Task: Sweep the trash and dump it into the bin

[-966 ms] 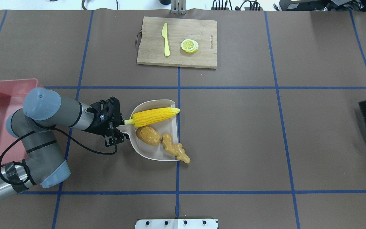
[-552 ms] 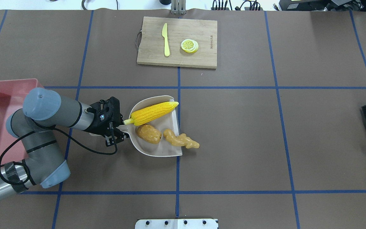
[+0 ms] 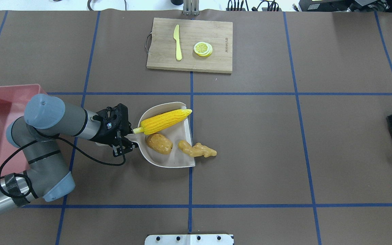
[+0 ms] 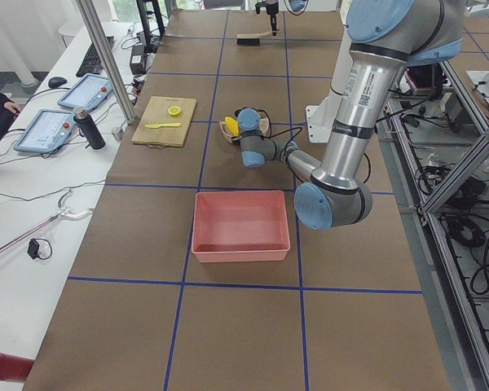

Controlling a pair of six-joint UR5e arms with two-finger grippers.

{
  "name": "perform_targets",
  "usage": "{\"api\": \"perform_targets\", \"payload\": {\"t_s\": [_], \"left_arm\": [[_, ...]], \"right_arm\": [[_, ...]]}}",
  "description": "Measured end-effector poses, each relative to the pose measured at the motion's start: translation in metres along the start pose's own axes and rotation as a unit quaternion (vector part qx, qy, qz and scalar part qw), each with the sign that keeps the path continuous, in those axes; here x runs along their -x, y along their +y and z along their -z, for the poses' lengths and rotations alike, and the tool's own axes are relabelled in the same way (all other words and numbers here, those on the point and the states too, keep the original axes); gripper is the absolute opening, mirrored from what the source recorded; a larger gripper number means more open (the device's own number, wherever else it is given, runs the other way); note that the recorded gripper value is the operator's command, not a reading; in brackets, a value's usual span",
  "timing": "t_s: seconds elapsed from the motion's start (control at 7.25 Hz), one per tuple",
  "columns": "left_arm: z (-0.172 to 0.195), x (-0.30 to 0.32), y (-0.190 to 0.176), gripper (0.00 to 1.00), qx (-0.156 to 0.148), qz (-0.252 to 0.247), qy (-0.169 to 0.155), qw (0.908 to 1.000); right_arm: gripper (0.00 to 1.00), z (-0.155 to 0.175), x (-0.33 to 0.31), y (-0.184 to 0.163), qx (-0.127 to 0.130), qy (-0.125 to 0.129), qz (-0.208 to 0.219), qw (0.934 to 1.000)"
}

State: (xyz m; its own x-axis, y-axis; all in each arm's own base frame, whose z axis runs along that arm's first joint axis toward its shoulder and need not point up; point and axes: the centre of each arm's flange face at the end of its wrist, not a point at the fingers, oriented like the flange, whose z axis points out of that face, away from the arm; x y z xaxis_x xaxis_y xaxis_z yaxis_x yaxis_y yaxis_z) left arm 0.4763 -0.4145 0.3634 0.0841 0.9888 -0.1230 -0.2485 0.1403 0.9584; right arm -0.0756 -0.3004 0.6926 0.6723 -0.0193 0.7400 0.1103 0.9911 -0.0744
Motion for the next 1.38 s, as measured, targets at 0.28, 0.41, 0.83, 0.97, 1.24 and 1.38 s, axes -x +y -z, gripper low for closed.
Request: {"api": "perform_targets", "payload": {"t_s": [0.28, 0.41, 0.83, 0.97, 1.24, 1.38], "left_arm": [[0.0, -0.0001, 0.0, 0.0, 0.0, 0.0, 0.0, 1.0], [0.0, -0.0001, 0.0001, 0.0, 0.0, 0.0, 0.0, 1.0], [0.0005, -0.0002, -0.0007, 0.0, 0.0, 0.0, 0.0, 1.0], [0.0009, -0.0004, -0.0013, 0.0, 0.0, -0.001, 0.0, 1.0], [0.0011, -0.0005, -0.0017, 0.0, 0.0, -0.001, 0.0, 1.0], [0.0013, -0.0006, -0.0019, 0.0, 0.0, -0.001, 0.0, 1.0]], "right_arm": [[0.99, 0.0034, 0.0017, -0.001, -0.003, -0.004, -0.001, 1.0], [0.97, 0.0046, 0.0031, -0.0015, -0.004, -0.005, 0.0, 1.0], [0.81, 0.0031, 0.0027, -0.0032, -0.003, -0.005, 0.0, 1.0], [0.45, 0.0013, 0.0013, -0.0036, -0.002, -0.004, -0.001, 1.0], [0.0, -0.0011, -0.0009, -0.004, 0.001, -0.002, -0.003, 1.0], [0.0, -0.0014, -0.0017, -0.0036, 0.001, -0.002, -0.003, 1.0]]}}
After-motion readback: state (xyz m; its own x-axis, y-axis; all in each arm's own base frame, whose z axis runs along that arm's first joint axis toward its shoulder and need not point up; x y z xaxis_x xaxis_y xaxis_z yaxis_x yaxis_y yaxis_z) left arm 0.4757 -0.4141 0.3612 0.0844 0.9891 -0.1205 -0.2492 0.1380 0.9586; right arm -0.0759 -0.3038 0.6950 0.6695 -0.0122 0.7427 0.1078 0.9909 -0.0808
